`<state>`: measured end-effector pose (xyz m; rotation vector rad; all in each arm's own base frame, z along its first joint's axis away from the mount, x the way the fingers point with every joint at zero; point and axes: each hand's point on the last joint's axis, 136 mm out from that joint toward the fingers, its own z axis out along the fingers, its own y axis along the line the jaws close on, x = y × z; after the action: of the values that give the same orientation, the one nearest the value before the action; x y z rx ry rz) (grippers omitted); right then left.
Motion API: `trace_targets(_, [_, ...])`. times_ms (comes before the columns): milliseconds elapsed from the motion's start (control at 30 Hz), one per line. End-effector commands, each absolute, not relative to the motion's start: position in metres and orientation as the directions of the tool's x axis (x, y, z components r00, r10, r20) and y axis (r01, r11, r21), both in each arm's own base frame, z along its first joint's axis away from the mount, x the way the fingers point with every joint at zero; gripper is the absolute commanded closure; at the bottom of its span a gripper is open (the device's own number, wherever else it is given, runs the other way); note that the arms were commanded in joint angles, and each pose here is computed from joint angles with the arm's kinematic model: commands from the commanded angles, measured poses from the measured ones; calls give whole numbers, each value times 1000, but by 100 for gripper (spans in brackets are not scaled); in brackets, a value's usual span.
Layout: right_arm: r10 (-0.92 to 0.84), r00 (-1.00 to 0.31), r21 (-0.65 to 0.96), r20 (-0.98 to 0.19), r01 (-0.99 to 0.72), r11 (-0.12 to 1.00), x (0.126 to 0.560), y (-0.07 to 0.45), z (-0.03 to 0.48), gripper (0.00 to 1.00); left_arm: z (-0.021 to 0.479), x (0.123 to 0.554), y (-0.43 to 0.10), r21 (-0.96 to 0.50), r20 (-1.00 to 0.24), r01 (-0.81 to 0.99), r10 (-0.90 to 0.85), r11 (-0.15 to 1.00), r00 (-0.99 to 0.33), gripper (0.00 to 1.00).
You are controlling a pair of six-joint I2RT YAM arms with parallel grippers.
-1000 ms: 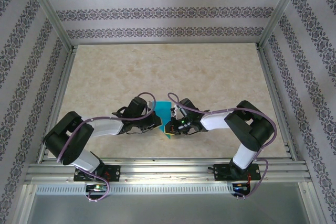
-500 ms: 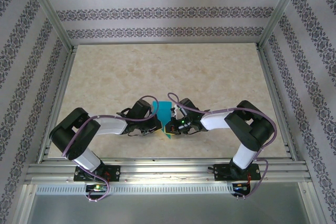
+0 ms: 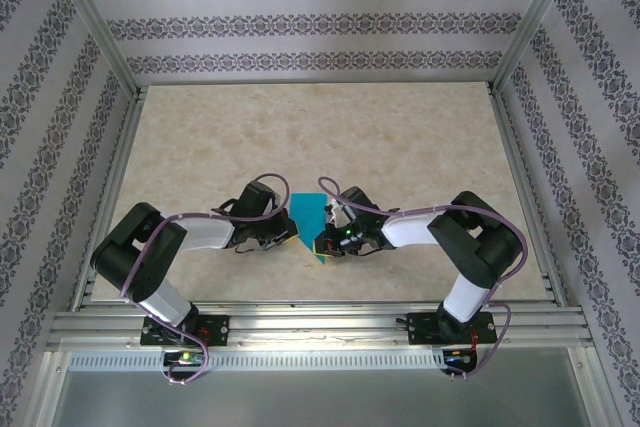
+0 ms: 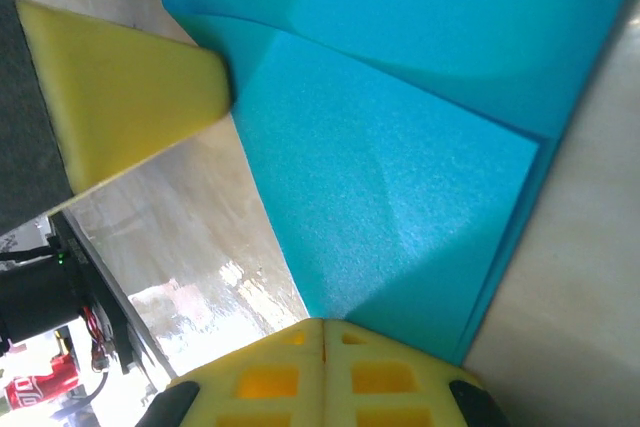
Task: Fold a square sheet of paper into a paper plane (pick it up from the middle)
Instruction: Third fold the triangle at the center of the table.
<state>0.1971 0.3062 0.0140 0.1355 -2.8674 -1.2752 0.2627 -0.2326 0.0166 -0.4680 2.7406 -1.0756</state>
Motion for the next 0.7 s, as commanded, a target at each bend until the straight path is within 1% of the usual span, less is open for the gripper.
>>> trace_targets(0, [-66, -995, 625, 76, -4, 781, 176, 274, -21, 100, 0, 268, -198, -584, -60, -287, -393, 759, -918, 100])
trace_targets(400, [-74, -994, 627, 76, -10, 779, 174, 273, -21, 100, 10, 279, -174, -546, -90, -290, -399, 786, -913, 100])
trace_targets(667, [-86, -993, 635, 76, -19, 772, 177, 275, -18, 100, 48, 285, -183, -622, -143, -234, -402, 748, -905, 100])
